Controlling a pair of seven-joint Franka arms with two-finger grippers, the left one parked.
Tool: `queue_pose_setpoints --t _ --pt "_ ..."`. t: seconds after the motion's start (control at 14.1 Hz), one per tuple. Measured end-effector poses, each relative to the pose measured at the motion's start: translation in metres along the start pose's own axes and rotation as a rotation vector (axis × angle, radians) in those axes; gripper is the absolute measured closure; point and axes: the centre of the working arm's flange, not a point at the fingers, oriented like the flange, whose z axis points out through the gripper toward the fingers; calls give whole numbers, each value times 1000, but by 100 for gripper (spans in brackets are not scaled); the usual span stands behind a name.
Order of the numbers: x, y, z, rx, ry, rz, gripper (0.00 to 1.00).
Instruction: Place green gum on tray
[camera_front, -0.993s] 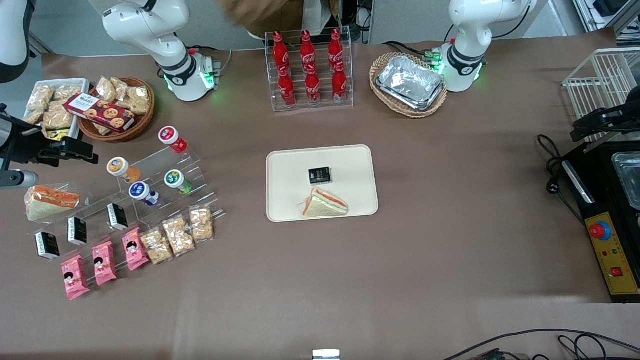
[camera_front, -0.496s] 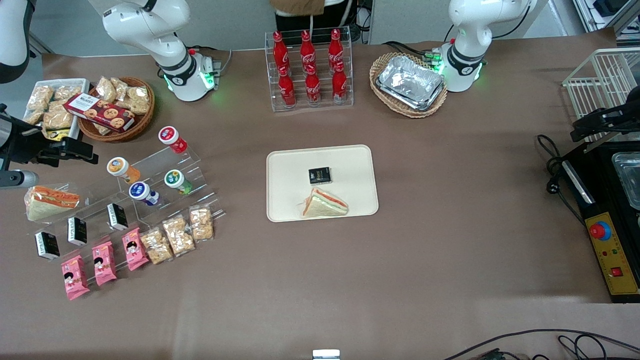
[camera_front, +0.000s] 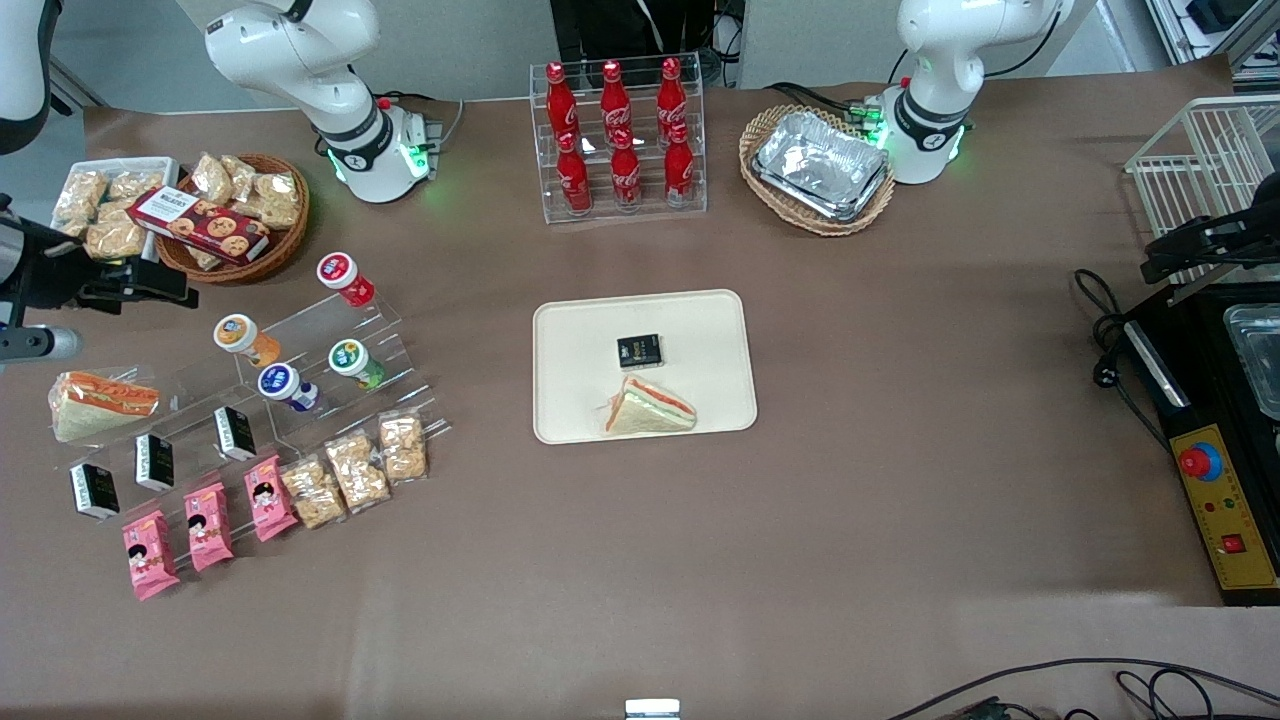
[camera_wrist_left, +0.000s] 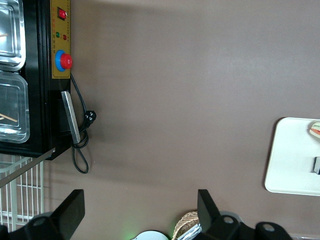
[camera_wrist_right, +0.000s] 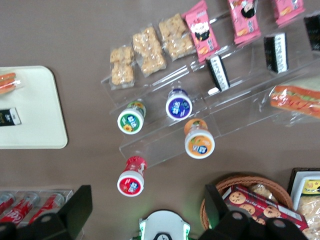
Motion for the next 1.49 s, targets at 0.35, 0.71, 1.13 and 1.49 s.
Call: queue_pose_setpoints --t 0.35,0.71,1.13,1.49 --pt "-16 -29 47 26 3 19 0" --pt "-9 -67 116 13 5 -11 0" --pt "-6 -71 186 8 35 -17 0" --pt "-5 -67 232 1 72 -9 0"
